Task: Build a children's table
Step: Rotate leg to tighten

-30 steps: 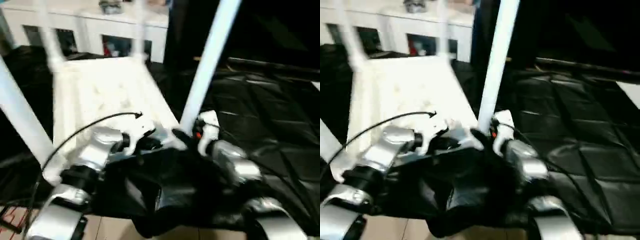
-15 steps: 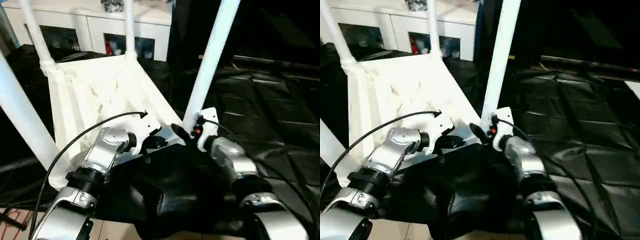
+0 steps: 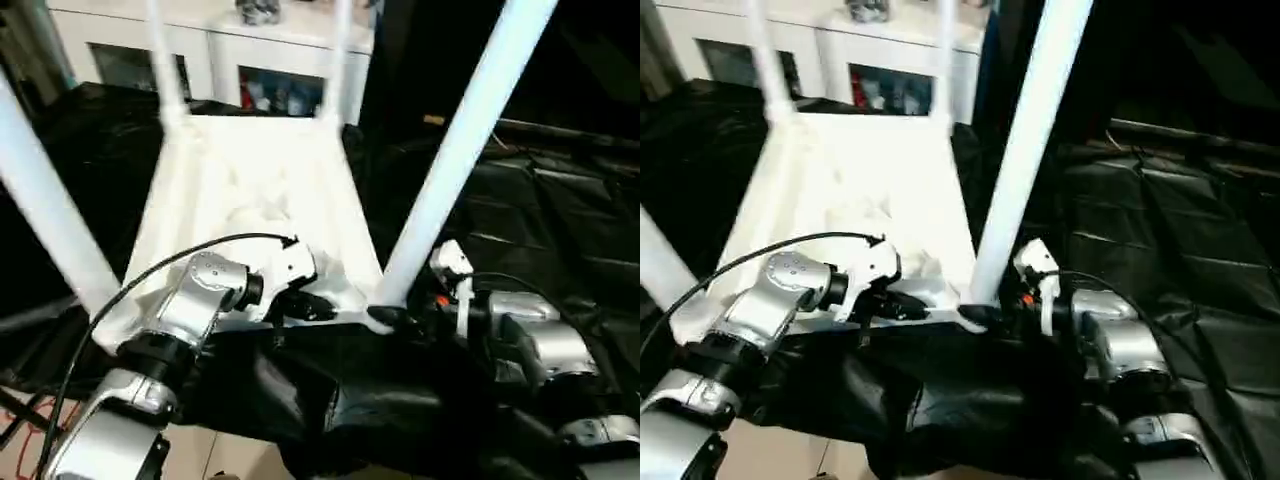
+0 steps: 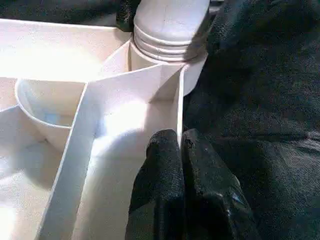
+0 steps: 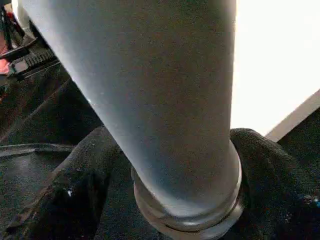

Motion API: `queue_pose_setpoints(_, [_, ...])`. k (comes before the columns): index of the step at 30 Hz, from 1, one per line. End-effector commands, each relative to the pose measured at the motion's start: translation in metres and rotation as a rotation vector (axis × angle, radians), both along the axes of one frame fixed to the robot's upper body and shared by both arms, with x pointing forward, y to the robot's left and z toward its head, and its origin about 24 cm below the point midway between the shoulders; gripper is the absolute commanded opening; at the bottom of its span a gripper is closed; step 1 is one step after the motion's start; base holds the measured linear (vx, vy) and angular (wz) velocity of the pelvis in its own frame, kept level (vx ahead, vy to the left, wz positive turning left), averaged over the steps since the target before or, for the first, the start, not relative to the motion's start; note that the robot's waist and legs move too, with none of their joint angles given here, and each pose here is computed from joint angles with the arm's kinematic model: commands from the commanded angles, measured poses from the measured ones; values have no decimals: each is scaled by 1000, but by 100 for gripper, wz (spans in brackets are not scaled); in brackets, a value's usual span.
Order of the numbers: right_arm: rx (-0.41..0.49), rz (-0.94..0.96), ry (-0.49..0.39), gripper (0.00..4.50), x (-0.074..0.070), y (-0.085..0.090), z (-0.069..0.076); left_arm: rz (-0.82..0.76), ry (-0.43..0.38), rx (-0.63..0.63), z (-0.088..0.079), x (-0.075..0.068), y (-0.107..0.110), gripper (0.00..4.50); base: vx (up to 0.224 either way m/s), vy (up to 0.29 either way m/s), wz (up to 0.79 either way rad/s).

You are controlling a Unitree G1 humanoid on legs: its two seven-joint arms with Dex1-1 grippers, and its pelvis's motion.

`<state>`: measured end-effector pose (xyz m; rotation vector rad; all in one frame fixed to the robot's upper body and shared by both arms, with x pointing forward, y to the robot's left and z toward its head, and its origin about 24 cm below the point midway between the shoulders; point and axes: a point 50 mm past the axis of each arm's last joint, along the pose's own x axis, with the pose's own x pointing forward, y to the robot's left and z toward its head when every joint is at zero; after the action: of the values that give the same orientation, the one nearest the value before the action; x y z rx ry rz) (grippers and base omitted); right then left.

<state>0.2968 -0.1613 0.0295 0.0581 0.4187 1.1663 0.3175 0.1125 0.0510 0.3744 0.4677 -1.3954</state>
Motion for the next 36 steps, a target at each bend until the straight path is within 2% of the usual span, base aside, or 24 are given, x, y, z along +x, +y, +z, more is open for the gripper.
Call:
queue_pose_setpoints(1, [70, 334, 92, 357, -25, 45, -10, 39, -53, -19, 9, 10, -10, 0, 0, 0, 0])
queue_pose_setpoints(3, [70, 336, 97, 357, -26, 46, -10, 38, -53, -18, 9, 10, -9, 0, 0, 0, 0])
queue_pose_setpoints(13, [78, 327, 105, 277, -25, 47, -8, 29, -47, -24, 7, 10, -9, 0, 0, 0, 0])
queue_pose_setpoints(21, [93, 283, 91, 267, -24, 50, -7, 40, -45, -30, 7, 10, -7, 0, 0, 0, 0])
queue_pose_setpoints(26, [95, 50, 30, 266, -7, 53, -10, 69, -33, -51, 4, 7, -10, 0, 0, 0, 0])
queue_pose_setpoints(27, [97, -40, 31, 266, -1, 54, -11, 73, -27, -55, 2, 5, -13, 0, 0, 0, 0])
queue_pose_setpoints(29, [96, -93, 29, 266, 3, 55, -12, 75, -24, -58, 1, 4, -15, 0, 0, 0, 0])
queue_pose_setpoints(30, [78, -224, 48, 266, 12, 57, -16, 82, -19, -64, 0, 1, -20, 0, 0, 0, 0])
queue_pose_setpoints(36, [39, -393, 62, 265, 20, 76, -24, 92, -20, -78, 0, -7, -39, 0, 0, 0, 0])
